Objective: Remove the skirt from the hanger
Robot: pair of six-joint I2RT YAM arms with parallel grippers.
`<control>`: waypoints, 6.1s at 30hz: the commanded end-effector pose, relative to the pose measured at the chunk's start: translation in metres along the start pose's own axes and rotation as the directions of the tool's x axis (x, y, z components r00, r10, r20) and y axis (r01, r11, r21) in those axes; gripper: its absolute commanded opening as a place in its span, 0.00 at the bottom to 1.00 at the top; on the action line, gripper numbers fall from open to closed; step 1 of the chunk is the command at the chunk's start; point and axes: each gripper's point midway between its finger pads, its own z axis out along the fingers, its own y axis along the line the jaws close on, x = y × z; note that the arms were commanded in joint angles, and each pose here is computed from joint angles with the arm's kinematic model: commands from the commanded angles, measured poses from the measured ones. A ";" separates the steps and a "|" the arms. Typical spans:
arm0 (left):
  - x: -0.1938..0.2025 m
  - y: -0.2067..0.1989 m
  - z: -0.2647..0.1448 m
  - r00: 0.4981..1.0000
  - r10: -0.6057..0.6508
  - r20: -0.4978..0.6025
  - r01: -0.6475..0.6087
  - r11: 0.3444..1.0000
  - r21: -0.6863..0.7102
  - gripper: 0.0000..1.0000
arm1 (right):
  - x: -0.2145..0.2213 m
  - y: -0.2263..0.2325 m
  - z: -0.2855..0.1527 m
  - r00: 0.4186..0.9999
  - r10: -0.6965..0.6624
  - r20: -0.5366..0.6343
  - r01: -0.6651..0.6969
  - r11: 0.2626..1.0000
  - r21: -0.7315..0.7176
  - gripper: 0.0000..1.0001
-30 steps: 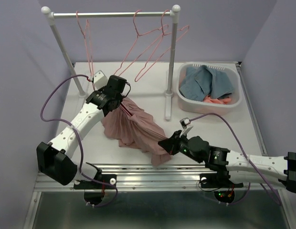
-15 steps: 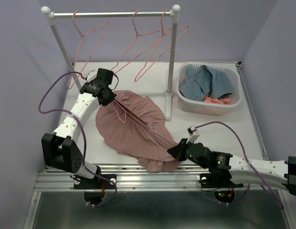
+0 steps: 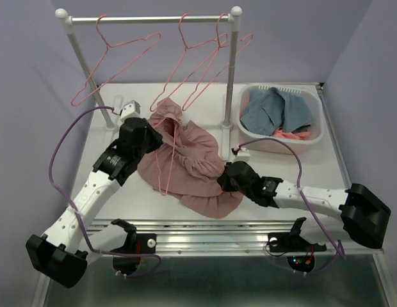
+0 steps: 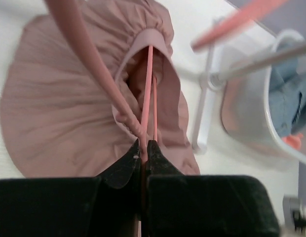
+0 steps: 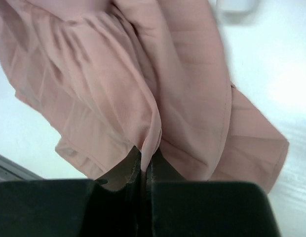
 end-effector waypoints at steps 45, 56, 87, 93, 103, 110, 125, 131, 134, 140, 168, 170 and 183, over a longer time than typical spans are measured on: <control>0.058 0.067 -0.039 1.000 0.019 0.006 -0.018 0.980 -0.200 0.00 | -0.586 -0.066 -0.238 0.343 -0.598 0.724 -0.239 0.690 0.683 0.02; 0.029 0.040 -0.038 0.993 0.107 0.045 -0.100 0.986 -0.132 0.00 | -0.453 -0.183 -0.096 0.639 -0.414 0.648 -0.187 0.733 0.653 0.01; 0.032 0.014 -0.048 0.993 0.115 0.004 -0.115 0.993 -0.012 0.00 | -0.316 -0.193 -0.093 0.837 -0.046 0.545 -0.241 0.863 0.444 1.00; 0.001 0.009 -0.037 0.982 0.179 0.066 -0.171 0.978 -0.116 0.00 | -0.313 -0.161 -0.126 0.817 -0.035 0.576 -0.197 0.921 0.335 1.00; -0.039 -0.041 -0.026 0.956 0.257 0.140 -0.254 0.966 -0.040 0.00 | -0.299 -0.140 -0.147 0.816 -0.027 0.578 -0.154 0.953 0.262 1.00; -0.068 -0.068 -0.036 0.943 0.269 0.197 -0.276 0.961 0.009 0.00 | -0.302 -0.131 -0.163 0.790 -0.027 0.612 -0.148 0.961 0.234 1.00; -0.075 -0.073 -0.058 0.953 0.203 0.224 -0.224 0.972 0.070 0.00 | -0.297 -0.128 -0.174 0.778 -0.023 0.628 -0.149 0.964 0.220 1.00; -0.055 -0.059 -0.077 0.970 0.137 0.200 -0.166 0.977 0.135 0.00 | -0.294 -0.126 -0.178 0.771 -0.016 0.636 -0.149 0.967 0.206 1.00; -0.036 -0.048 -0.078 0.980 0.113 0.161 -0.136 0.981 0.138 0.00 | -0.291 -0.127 -0.176 0.776 -0.019 0.631 -0.147 0.967 0.209 1.00; 0.008 -0.011 -0.071 0.989 0.121 0.081 -0.126 0.990 0.070 0.00 | -0.284 -0.134 -0.166 0.793 -0.017 0.609 -0.154 0.961 0.228 1.00; -0.144 -0.104 -0.052 0.821 0.429 0.376 -0.359 0.901 -0.243 0.00 | -0.280 -0.137 -0.163 0.796 -0.026 0.605 -0.147 0.961 0.235 1.00; -0.165 -0.119 -0.052 0.793 0.447 0.415 -0.369 0.893 -0.256 0.00 | -0.280 -0.136 -0.163 0.797 -0.025 0.604 -0.144 0.962 0.230 1.00; -0.268 -0.153 -0.044 0.619 0.503 0.603 -0.343 0.864 -0.369 0.00 | -0.276 -0.137 -0.167 0.792 -0.030 0.609 -0.144 0.962 0.234 1.00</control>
